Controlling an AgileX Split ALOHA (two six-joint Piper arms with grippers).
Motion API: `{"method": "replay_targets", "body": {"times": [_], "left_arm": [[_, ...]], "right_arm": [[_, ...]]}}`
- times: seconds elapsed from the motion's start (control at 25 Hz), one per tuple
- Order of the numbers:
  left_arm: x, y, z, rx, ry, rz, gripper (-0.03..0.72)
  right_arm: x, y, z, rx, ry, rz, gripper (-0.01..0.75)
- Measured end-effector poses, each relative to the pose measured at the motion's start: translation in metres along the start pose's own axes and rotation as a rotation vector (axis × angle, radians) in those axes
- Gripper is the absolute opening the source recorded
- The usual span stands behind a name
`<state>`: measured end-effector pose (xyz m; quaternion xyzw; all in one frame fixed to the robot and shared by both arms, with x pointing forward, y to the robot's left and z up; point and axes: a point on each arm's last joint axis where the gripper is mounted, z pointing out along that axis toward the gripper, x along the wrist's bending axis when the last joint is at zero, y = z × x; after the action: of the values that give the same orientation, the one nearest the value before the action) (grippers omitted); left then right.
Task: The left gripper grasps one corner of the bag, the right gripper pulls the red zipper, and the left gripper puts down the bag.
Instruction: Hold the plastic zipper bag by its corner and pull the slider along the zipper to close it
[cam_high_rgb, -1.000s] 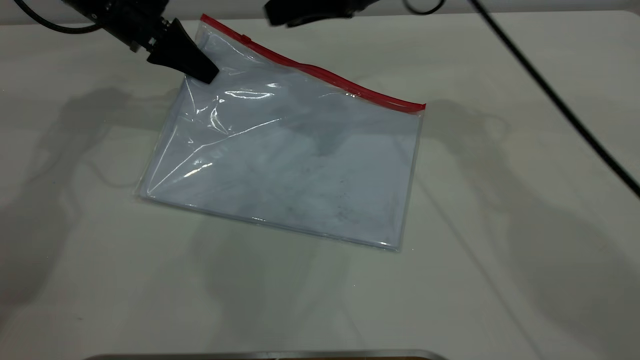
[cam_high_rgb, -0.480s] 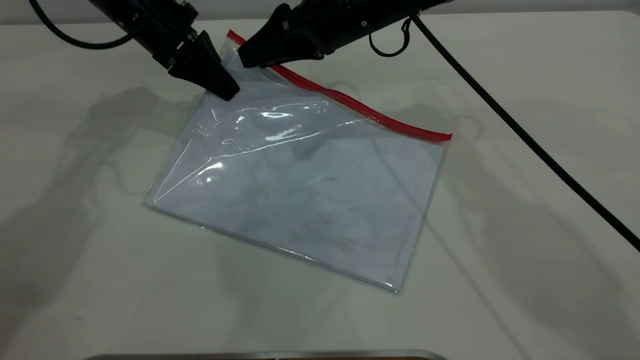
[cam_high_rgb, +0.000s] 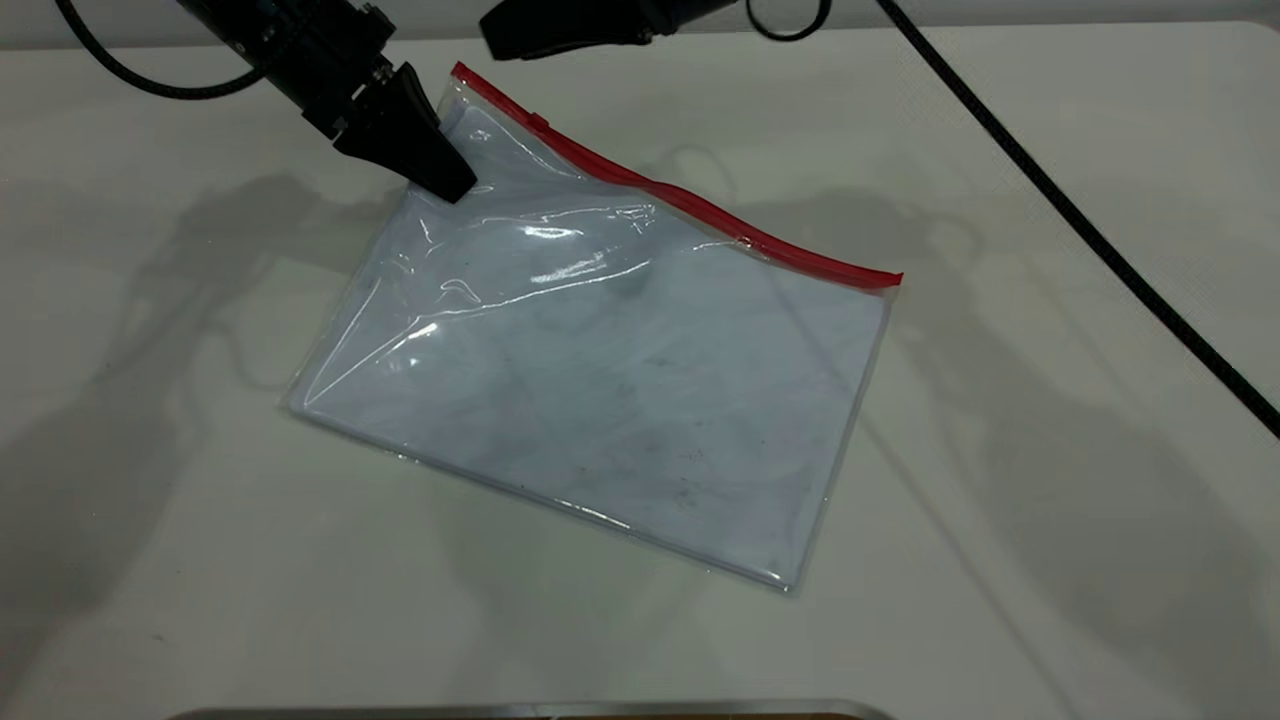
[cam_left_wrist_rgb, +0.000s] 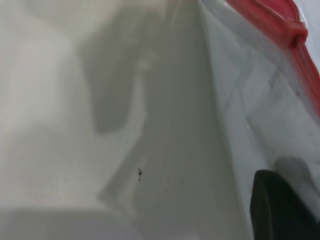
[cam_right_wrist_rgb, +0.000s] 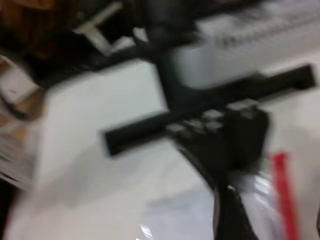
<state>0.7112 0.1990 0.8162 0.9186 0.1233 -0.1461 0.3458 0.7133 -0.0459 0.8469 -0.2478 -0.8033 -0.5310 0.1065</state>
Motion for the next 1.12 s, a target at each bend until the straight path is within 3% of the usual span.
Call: {"method": "replay_targets", "body": {"times": [0.28,0.68,0.84,1.08,1.12], "left_arm": [[0.0,0.0,0.0,0.0,-0.001,0.0,0.061],[0.0,0.0,0.0,0.0,-0.002,0.0,0.063],[0.0,0.0,0.0,0.0,-0.002,-0.001,0.063],[0.0,0.0,0.0,0.0,-0.002,-0.019,0.065],[0.0,0.0,0.0,0.0,-0.002,-0.024,0.065]], "right_arm": [[-0.014,-0.026,0.008,0.057,-0.042,0.032,0.45],[-0.021,-0.039,0.015,0.028,-0.043,0.1,0.421],[-0.022,-0.039,0.016,0.024,-0.042,0.104,0.335],[-0.02,-0.04,0.015,0.033,-0.028,0.098,0.057],[-0.02,-0.04,0.016,0.034,-0.026,0.097,0.041]]}}
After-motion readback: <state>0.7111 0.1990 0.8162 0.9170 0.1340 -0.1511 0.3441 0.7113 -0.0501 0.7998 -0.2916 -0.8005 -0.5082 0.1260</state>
